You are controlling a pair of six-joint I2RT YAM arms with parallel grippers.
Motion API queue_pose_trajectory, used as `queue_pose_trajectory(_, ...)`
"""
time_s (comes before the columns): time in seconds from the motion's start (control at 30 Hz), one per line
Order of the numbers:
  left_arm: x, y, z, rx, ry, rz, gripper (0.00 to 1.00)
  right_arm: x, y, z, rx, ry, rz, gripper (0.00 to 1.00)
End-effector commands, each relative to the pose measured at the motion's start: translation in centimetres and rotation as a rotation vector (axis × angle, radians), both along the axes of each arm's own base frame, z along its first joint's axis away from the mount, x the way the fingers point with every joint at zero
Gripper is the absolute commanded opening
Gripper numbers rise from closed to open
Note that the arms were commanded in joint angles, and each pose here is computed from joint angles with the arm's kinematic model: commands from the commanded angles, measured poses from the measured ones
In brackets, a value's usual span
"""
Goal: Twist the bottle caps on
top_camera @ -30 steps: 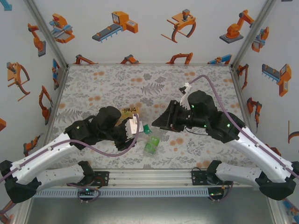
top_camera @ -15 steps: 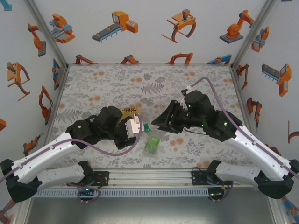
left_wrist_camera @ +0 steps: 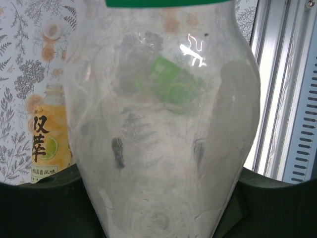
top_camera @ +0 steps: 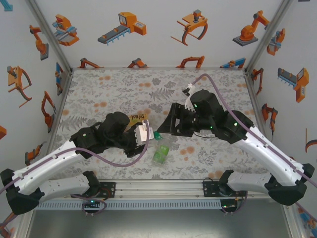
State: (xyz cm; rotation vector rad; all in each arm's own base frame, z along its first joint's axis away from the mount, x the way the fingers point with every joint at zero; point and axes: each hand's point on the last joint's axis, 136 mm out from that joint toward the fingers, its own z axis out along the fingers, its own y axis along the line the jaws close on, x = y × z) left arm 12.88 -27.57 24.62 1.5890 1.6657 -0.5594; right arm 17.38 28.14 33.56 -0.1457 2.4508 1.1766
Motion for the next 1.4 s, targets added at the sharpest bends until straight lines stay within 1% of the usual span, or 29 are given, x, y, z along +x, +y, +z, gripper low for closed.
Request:
queue_pose_trajectory(0.0,0.0,-0.4,2.3,-0.057,-0.031,-0.011,0.0,-0.5,0.4,2.1,0.022,-0.08,0.074,0.62)
queue_pose_trajectory(0.07,0.4,-0.2,2.3,-0.047,-0.034,0.013,0.0,-0.6,0.9,1.8,0.023,-0.046,0.087,0.6)
queue_pose_trajectory(0.27,0.6,-0.4,2.6,-0.048,-0.035,0.022,0.0,-0.7,1.8,1.2,0.041,0.034,0.08,0.52)
queue_pose_trajectory(0.47,0.8,-0.4,2.5,-0.05,-0.037,0.031,0.0,-0.5,1.9,1.3,0.069,0.044,0.057,0.4)
queue_pose_trajectory(0.5,0.8,-0.4,2.6,-0.053,-0.039,0.031,0.04,-0.5,1.9,1.2,0.069,0.043,0.054,0.39)
queue_pose_trajectory(0.57,0.8,-0.4,2.7,-0.058,-0.043,0.034,0.27,-0.4,1.7,1.3,0.066,0.034,0.045,0.35)
queue_pose_trajectory(0.63,0.9,-0.4,2.7,-0.061,-0.046,0.039,0.45,-0.2,1.5,1.3,0.059,0.019,0.039,0.33)
queue_pose_trajectory(0.77,1.0,-0.3,3.1,-0.076,-0.06,0.047,0.68,0.5,0.5,0.5,0.003,-0.005,0.01,0.3)
queue_pose_trajectory(0.9,1.0,0.0,3.2,-0.085,-0.064,0.055,0.71,1.4,-1.1,-0.4,-0.089,-0.018,-0.015,0.28)
queue_pose_trajectory(1.1,0.8,0.7,3.2,-0.089,-0.065,0.073,0.72,4.2,-4.2,-1.4,-0.288,-0.06,-0.043,0.27)
queue_pose_trajectory(1.27,1.1,1.1,3.1,-0.094,-0.056,0.111,0.72,8.1,-6.9,-2.4,-0.46,-0.083,-0.059,0.24)
queue_pose_trajectory(1.37,1.6,1.4,3.1,-0.103,-0.044,0.164,0.72,11.6,-8.6,-2.8,-0.575,-0.124,-0.071,0.23)
